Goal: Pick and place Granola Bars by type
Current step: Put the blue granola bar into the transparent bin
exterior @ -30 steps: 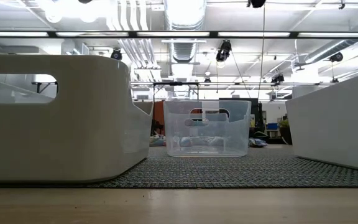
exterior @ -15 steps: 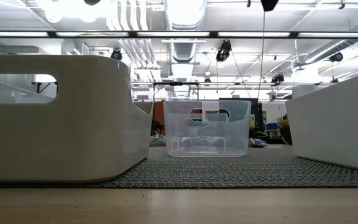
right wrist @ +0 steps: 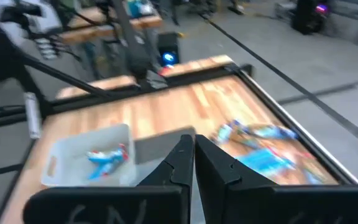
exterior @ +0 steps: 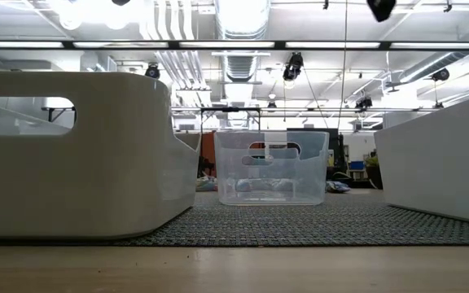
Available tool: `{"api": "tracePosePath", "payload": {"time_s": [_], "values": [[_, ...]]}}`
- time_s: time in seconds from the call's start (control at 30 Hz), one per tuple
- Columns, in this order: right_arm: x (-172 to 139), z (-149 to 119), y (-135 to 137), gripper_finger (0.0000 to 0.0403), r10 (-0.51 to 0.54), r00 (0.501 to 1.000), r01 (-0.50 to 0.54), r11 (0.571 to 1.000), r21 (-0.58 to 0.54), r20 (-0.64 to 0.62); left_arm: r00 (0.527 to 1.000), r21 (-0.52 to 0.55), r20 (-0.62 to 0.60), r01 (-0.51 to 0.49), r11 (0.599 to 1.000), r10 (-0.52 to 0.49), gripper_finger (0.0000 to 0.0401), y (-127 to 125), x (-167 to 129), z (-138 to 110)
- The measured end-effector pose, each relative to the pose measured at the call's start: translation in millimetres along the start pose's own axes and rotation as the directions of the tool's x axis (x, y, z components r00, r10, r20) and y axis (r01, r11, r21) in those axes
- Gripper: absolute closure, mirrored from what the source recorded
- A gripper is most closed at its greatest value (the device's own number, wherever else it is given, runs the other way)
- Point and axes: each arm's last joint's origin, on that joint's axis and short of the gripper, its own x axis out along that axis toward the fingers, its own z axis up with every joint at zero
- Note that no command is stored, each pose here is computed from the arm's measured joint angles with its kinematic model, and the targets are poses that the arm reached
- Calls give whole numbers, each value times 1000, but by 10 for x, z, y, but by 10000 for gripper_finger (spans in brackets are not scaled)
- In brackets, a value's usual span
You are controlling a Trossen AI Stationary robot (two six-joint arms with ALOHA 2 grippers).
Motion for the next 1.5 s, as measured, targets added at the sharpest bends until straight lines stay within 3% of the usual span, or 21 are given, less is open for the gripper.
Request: {"api": "tracePosePath", "payload": {"time_s": [0.23,0.37,0.6,0.83,1.23,1.5], "values": [[-305,28,-76,394,-75,996,75,997,9,-41,998,1,33,-53,999,53,401,40,-24,120],[-369,33,-86,394,-84,995,84,996,11,-45,988,-25,50,-146,989,147,401,109,-40,296],[-362,8,-100,394,-106,993,107,994,10,-57,969,-23,-100,-231,973,228,396,235,26,523],[-350,-4,-101,394,-107,992,108,994,17,-63,949,-22,-222,-235,972,224,331,267,169,648],[-340,-13,-102,394,-105,992,109,992,62,-66,887,-51,-365,-321,946,281,213,377,443,540],[-329,-27,-104,394,-106,992,110,992,61,-71,866,-44,-408,-335,941,289,188,434,631,498]]}}
